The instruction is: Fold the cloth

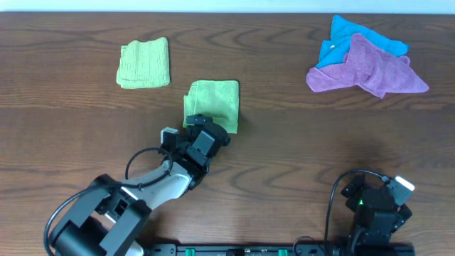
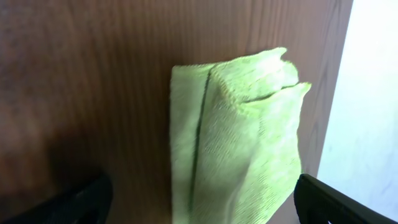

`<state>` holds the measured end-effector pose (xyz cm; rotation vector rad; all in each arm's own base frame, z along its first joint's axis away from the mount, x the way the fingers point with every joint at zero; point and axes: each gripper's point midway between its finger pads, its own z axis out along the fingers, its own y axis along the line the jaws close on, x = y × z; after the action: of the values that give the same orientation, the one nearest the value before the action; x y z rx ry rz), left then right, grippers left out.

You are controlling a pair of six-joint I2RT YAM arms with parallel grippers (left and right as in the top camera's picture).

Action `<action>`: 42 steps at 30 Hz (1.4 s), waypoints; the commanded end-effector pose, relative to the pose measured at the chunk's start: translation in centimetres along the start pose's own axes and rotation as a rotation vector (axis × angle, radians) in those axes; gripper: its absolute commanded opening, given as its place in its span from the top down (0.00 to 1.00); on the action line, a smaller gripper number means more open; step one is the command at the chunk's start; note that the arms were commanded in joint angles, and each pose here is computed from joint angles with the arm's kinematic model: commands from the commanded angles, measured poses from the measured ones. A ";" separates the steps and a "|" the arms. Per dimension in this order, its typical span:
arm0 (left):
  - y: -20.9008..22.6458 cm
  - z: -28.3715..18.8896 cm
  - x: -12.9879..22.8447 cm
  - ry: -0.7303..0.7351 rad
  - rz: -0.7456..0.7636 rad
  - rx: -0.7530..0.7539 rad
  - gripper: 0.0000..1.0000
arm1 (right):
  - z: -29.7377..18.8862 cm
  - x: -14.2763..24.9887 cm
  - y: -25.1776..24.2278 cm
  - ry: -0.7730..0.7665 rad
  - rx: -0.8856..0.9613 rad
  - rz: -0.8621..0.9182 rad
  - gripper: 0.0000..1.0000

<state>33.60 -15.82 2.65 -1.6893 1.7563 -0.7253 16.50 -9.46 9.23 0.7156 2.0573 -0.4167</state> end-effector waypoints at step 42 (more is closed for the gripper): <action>-9.6 1.2 -2.4 -0.003 -0.120 0.114 0.94 | 0.0 0.0 -0.1 -0.001 0.008 -0.015 0.01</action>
<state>40.81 -14.80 8.13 -1.7422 1.6071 -0.8624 16.50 -9.46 9.23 0.7156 2.0576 -0.4169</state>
